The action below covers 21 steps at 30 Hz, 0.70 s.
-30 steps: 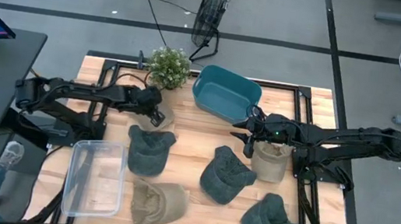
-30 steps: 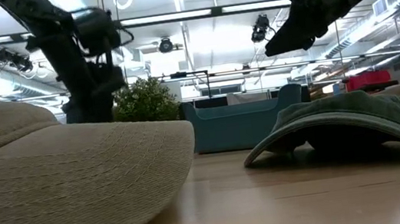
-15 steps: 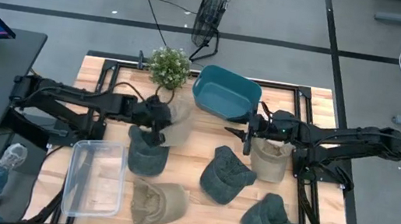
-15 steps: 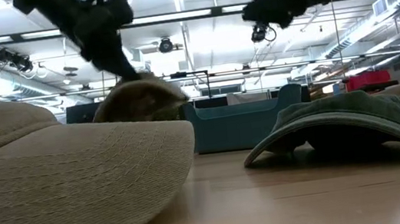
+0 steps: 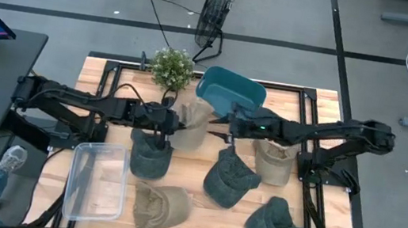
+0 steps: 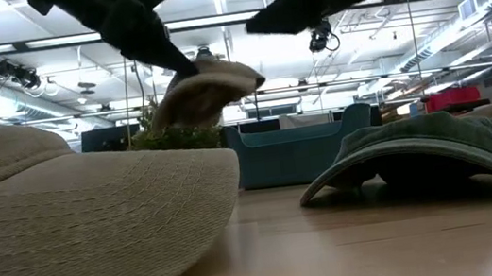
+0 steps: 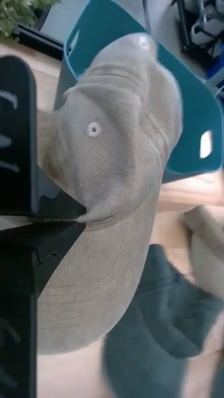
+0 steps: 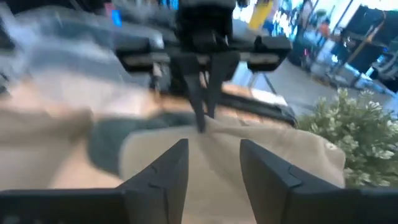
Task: Pick & Place hat
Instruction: Put the top left brown cap into the blue bin
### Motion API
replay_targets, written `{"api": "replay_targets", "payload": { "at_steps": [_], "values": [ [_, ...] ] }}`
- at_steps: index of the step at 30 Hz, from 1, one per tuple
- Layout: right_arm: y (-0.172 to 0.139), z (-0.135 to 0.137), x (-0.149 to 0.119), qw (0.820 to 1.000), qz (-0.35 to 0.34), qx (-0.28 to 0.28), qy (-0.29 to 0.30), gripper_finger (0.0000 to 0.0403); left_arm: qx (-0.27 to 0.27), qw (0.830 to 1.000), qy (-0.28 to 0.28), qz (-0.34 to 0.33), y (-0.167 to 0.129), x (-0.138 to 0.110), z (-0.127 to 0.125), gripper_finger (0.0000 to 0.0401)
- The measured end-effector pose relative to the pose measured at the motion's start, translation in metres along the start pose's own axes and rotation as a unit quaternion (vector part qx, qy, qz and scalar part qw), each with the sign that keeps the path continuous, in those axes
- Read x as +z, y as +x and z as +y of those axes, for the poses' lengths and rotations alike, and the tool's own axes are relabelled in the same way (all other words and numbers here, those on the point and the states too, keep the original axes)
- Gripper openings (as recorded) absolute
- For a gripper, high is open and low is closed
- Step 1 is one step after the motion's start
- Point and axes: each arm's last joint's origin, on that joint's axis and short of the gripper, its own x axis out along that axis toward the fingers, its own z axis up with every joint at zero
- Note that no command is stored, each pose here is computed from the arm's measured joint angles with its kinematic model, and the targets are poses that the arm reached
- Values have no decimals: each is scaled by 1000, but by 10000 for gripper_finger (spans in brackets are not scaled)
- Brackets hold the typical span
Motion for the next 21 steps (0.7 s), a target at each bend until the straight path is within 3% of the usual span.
{"api": "replay_targets", "payload": {
  "at_steps": [3,7,13,21],
  "values": [
    [18,-5,8,997,59,12,-40,177,-4,999,30,20,8,-5,-3,10],
    [40,-11,20,993,88,28,-78,223,-7,999,42,31,16,-7,-5,8],
    [68,-9,12,982,136,59,-120,277,0,998,57,16,15,-4,-4,10],
    [84,-12,-2,975,172,43,-131,265,5,997,76,10,15,-3,-4,11]
  ]
}}
